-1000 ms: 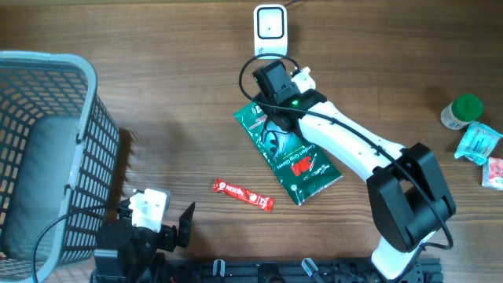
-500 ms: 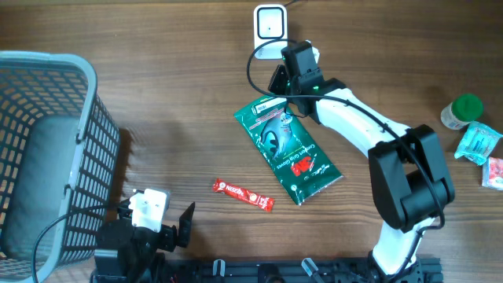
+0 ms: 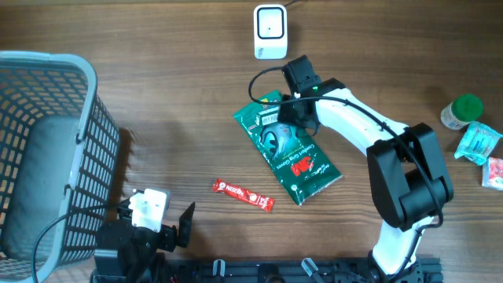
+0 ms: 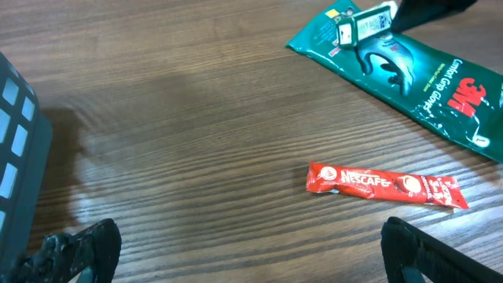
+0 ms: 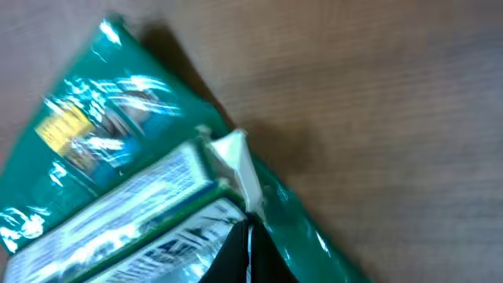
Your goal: Scan the item barcode
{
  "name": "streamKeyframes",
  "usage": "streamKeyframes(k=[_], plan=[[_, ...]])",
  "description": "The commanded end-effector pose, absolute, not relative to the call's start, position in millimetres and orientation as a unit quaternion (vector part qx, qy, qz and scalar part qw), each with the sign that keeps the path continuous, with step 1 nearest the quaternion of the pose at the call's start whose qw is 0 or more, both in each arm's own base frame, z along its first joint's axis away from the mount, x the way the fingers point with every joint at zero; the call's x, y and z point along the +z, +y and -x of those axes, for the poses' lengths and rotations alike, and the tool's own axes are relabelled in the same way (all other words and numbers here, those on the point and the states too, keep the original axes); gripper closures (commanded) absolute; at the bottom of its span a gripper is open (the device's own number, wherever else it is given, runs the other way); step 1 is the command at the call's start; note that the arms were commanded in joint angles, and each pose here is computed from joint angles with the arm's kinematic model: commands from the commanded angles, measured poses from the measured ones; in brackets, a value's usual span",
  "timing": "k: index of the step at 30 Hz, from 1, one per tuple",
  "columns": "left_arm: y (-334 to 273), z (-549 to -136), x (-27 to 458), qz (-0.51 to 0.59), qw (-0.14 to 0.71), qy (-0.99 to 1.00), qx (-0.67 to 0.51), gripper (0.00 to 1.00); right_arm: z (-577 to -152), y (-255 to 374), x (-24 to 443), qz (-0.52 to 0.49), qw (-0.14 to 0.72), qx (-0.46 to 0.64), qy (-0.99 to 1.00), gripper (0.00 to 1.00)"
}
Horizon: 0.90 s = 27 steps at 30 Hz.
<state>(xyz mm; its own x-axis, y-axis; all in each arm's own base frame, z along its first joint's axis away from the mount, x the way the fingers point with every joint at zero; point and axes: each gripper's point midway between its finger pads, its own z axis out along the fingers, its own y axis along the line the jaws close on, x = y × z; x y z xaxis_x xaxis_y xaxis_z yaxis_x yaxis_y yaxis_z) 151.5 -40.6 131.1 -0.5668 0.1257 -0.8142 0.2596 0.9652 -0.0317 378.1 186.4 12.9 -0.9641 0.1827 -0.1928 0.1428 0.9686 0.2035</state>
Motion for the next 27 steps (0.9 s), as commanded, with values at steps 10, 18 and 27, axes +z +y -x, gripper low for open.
streamKeyframes(k=[10, 18, 27], plan=[[-41.6, -151.8, 132.3, -0.108, 0.456, 0.88, -0.078, 0.0, -390.0, 147.5, 71.6, -0.062, 0.202, 0.003, 0.977, 0.96], [-41.6, -151.8, 132.3, -0.107, 0.456, 0.88, -0.078, 0.0, -428.8, 152.2, 14.4, -0.037, 0.223, -0.005, 0.974, 0.95], [-41.6, -151.8, 132.3, -0.107, 0.456, 0.88, -0.078, 0.0, -399.4, 200.2, 7.9, 0.04, 0.129, 0.165, 0.977, 0.95]])
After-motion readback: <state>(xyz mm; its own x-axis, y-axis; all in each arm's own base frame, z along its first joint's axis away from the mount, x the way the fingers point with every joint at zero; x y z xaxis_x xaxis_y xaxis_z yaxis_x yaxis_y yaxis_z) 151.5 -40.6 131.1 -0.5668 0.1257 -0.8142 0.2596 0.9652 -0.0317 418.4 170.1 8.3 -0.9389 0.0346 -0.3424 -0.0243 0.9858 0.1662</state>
